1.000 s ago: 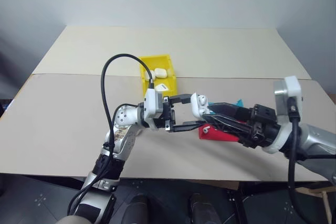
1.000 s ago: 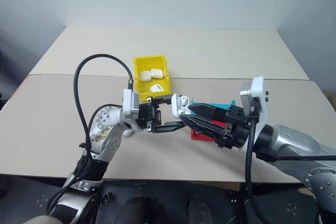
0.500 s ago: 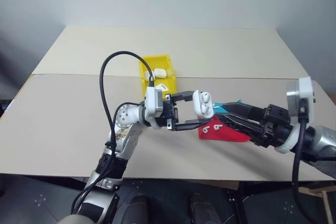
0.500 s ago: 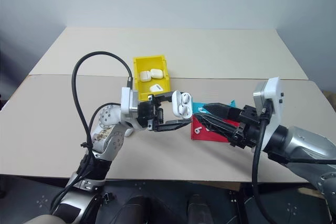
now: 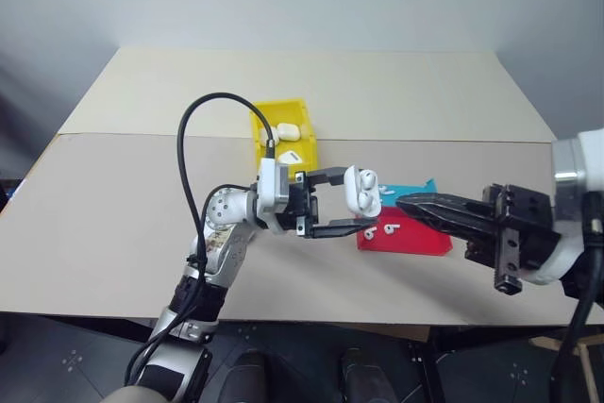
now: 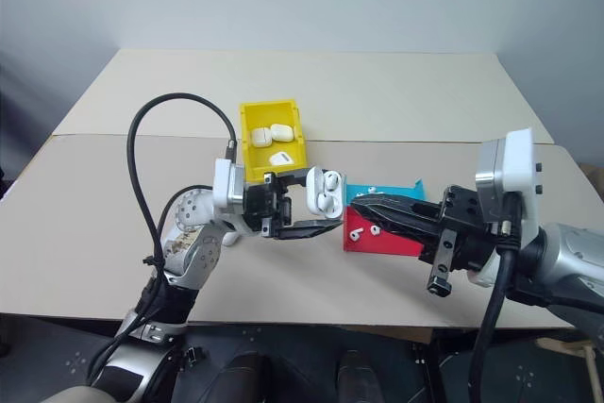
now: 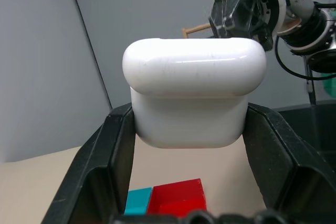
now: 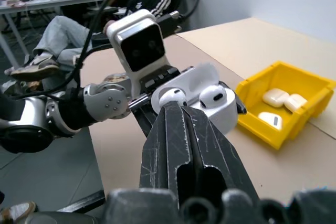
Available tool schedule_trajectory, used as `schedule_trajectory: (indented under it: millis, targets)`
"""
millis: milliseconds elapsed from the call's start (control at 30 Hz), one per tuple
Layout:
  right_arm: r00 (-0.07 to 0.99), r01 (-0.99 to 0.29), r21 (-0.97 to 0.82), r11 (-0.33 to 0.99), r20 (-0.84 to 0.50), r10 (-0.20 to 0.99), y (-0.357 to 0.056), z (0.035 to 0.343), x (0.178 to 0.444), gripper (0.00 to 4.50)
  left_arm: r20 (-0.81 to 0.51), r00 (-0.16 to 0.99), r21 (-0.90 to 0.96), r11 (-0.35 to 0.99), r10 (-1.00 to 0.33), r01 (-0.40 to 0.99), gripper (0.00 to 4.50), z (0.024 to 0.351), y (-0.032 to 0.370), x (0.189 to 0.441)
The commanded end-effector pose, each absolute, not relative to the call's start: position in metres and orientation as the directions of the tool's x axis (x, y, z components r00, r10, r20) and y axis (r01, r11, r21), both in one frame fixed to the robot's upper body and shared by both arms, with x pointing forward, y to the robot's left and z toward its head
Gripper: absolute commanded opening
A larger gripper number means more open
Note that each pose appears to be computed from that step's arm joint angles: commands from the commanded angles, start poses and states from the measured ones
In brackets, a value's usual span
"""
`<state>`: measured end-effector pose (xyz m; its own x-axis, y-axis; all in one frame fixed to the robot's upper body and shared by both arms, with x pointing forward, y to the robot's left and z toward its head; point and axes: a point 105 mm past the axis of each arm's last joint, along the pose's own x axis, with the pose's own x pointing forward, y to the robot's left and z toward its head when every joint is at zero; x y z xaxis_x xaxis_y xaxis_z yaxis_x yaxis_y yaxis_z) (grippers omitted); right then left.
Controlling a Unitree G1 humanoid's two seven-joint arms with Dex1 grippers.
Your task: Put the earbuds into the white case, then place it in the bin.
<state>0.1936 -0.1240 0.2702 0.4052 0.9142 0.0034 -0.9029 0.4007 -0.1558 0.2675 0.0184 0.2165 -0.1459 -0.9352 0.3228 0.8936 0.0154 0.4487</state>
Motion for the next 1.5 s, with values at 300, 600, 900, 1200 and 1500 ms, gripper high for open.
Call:
schedule_trajectory:
  millis: [300, 600, 900, 1200, 1500]
  targets:
    - [0.264, -0.946, -0.187, 0.265, 0.028, 0.964, -0.106, 0.289, 0.186, 0.05, 0.325, -0.312, 0.469, -0.134, -0.893, 0.873, 2.77, 0.226, 0.041, 0.256]
    - [0.189, -0.971, -0.144, 0.190, 0.018, 0.982, -0.097, 0.286, 0.184, 0.05, 0.311, -0.322, 0.470, -0.150, -0.894, 0.870, 2.77, 0.226, 0.038, 0.258]
    - [0.127, -0.985, -0.125, 0.123, -0.025, 0.992, -0.087, 0.281, 0.194, 0.05, 0.263, -0.317, 0.477, -0.163, -0.911, 0.863, 2.77, 0.218, 0.033, 0.259]
    - [0.124, -0.988, -0.105, 0.113, -0.105, 0.987, -0.078, 0.268, 0.206, 0.05, 0.229, -0.310, 0.504, -0.160, -0.923, 0.849, 2.77, 0.215, 0.032, 0.260]
    - [0.133, -0.988, -0.106, 0.115, -0.183, 0.974, -0.079, 0.256, 0.205, 0.05, 0.218, -0.300, 0.509, -0.154, -0.929, 0.847, 2.77, 0.213, 0.032, 0.263]
